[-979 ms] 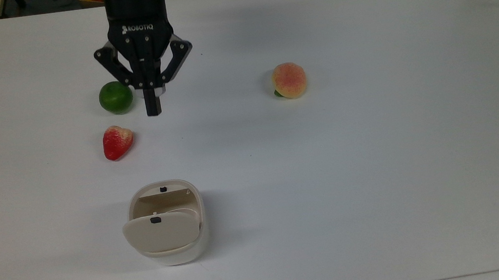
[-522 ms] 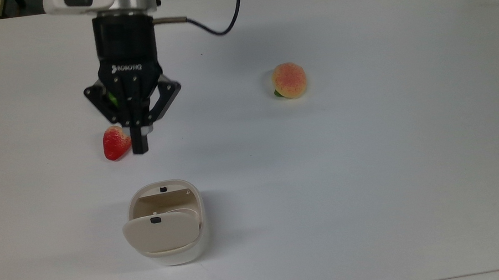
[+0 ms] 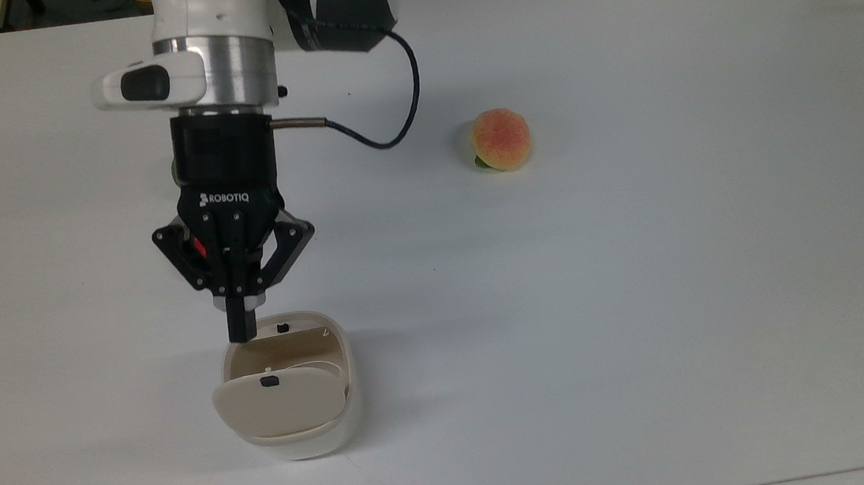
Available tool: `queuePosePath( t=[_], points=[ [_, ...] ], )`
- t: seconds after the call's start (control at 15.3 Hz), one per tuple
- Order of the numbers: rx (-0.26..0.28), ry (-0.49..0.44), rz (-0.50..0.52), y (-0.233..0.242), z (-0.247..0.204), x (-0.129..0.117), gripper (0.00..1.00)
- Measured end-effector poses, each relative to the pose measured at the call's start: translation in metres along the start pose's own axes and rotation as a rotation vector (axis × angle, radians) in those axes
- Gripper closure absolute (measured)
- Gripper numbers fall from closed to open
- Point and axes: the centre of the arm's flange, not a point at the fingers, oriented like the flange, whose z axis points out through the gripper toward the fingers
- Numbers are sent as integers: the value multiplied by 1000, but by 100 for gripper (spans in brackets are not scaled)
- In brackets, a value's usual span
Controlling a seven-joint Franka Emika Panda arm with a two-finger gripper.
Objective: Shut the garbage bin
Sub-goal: 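Push the raised lid down over the bin opening with the gripper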
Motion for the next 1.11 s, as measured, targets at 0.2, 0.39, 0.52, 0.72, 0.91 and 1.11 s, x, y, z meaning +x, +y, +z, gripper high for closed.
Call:
queuePosePath(
  t=[0.2, 0.39, 0.52, 0.72, 0.91, 1.11],
  points=[
    [2, 45, 0, 2, 17, -12, 99],
    [4, 54, -1, 2, 32, -17, 99],
    [6, 75, -2, 2, 38, -17, 99],
    [6, 93, -2, 4, 43, -17, 99],
    [5, 92, -1, 5, 46, -19, 99],
    [2, 81, -4, 7, 51, -25, 99]
  ],
)
